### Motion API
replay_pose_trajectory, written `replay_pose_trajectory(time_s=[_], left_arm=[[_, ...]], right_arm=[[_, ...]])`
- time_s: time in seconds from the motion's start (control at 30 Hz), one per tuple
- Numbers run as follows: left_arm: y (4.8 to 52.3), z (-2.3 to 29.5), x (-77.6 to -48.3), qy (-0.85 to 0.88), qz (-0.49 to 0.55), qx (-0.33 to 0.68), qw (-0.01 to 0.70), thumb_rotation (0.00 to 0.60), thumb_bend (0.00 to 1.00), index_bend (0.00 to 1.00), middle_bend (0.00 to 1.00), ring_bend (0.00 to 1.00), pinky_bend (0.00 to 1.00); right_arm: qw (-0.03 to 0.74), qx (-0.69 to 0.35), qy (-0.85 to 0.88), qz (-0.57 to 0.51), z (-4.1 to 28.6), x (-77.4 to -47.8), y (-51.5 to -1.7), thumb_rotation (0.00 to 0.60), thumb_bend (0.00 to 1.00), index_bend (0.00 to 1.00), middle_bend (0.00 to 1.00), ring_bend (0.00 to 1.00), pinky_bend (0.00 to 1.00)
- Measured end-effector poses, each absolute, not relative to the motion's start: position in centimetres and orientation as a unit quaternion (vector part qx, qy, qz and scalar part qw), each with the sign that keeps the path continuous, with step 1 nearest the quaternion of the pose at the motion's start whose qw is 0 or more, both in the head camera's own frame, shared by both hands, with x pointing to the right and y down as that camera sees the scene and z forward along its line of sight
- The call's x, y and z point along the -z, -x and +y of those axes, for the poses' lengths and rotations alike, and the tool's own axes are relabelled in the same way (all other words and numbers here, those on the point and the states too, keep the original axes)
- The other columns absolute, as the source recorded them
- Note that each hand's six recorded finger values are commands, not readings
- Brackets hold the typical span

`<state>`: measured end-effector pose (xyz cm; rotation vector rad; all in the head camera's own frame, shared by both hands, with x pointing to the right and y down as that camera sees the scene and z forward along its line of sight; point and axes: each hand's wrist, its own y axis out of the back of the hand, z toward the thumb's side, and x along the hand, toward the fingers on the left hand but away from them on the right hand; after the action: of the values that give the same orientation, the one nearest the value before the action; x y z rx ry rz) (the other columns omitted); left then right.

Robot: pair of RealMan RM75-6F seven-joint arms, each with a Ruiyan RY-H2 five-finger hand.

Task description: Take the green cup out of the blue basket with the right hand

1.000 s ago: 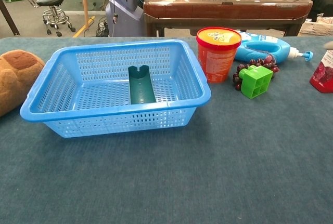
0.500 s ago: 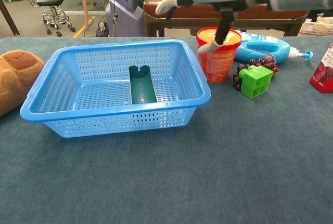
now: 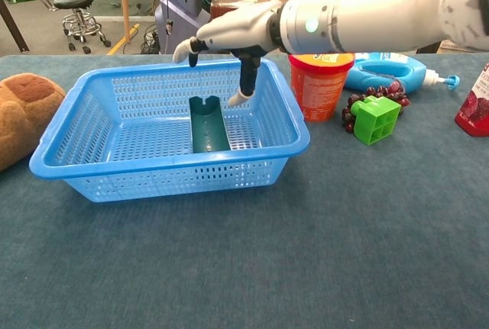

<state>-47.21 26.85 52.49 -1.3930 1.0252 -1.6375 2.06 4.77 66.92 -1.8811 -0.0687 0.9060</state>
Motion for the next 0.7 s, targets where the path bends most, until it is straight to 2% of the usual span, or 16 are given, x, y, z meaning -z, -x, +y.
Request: replay_pose_trajectory(time_s=[0.5, 0.7], left_arm=[[48.1, 27.2, -52.6, 0.539, 0.402, 0.646, 0.361, 0.600, 0.32, 0.00, 0.00, 0.00, 0.00], [48.3, 27.3, -52.7, 0.537, 0.402, 0.649, 0.358, 0.600, 0.32, 0.00, 0.00, 0.00, 0.00]], right_arm=[[0.538, -0.398, 0.743, 0.023, 5.5, -71.8, 1.1, 0.600, 0.11, 0.08, 0.15, 0.03, 0.09], [0.551, -0.400, 0.731, 0.048, 6.6, -73.3, 2.5, 0.600, 0.11, 0.08, 0.15, 0.03, 0.09]])
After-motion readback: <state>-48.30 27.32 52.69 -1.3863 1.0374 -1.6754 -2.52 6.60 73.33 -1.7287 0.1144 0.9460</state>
